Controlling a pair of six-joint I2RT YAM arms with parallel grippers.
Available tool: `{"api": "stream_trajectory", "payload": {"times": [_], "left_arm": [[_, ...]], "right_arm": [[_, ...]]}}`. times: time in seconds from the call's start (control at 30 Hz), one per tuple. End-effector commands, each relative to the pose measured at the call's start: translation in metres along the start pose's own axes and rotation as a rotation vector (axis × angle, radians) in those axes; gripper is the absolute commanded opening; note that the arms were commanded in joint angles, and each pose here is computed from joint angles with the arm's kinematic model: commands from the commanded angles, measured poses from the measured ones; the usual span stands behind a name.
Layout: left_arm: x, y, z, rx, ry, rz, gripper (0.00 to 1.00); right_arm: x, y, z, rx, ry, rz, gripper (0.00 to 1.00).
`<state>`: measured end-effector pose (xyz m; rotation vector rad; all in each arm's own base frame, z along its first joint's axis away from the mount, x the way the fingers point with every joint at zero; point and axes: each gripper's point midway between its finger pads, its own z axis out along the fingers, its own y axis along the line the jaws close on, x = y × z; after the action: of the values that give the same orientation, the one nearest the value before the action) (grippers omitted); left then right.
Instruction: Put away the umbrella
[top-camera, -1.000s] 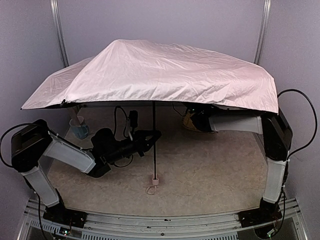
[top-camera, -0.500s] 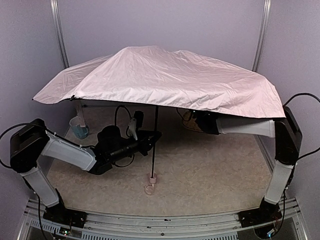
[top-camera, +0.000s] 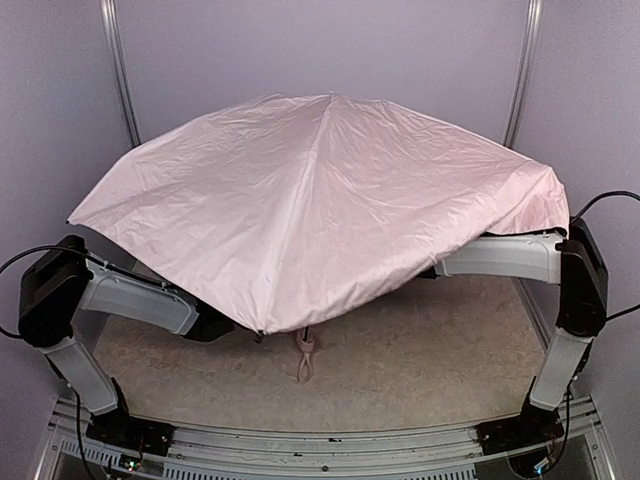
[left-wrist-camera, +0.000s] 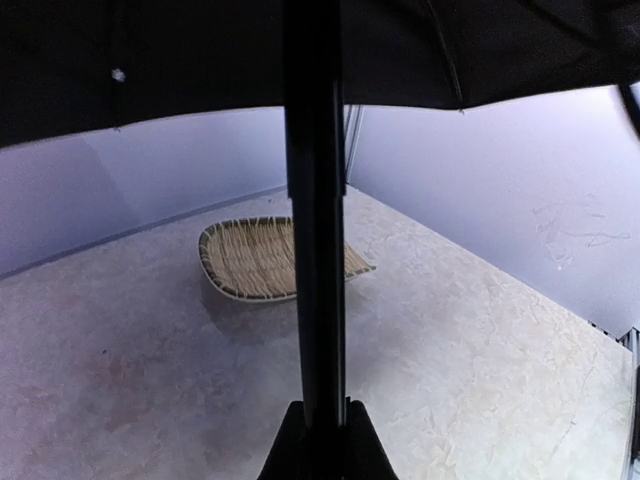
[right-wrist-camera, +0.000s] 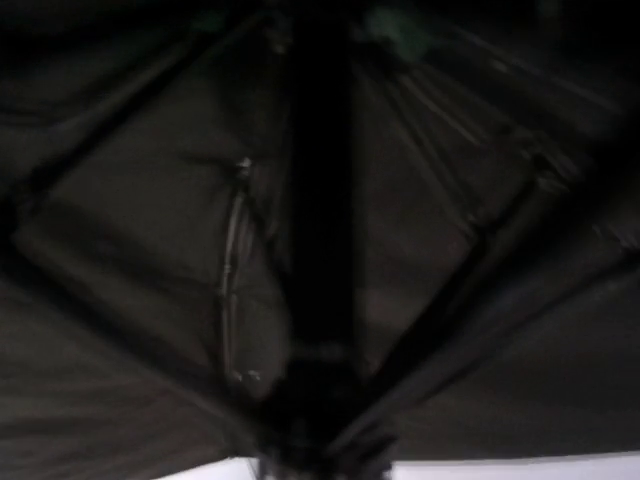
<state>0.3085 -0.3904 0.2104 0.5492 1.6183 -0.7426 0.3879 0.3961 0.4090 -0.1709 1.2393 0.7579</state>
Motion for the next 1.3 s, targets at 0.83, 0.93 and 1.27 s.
{"api": "stream_trajectory", "payload": {"times": [0.83,0.93,1.27], "left_arm": [[-0.021,-0.048,-0.022,0.539,-0.124,-0.030,0.53],[-0.019,-0.058,-0.020,0.561,-0.120,-0.020,0.49],[-0.014,-0.065,-0.018,0.592,-0.121,-0.085,0.00]], "right_arm": [[-0.087,0.075,-0.043,-0.700,-0.025,0.380,0.00],[-0.086,0.074,-0.042,-0.697,-0.030,0.391,0.00],[-0.084,0.067,-0.040,-0.681,-0.027,0.394,0.00]]}}
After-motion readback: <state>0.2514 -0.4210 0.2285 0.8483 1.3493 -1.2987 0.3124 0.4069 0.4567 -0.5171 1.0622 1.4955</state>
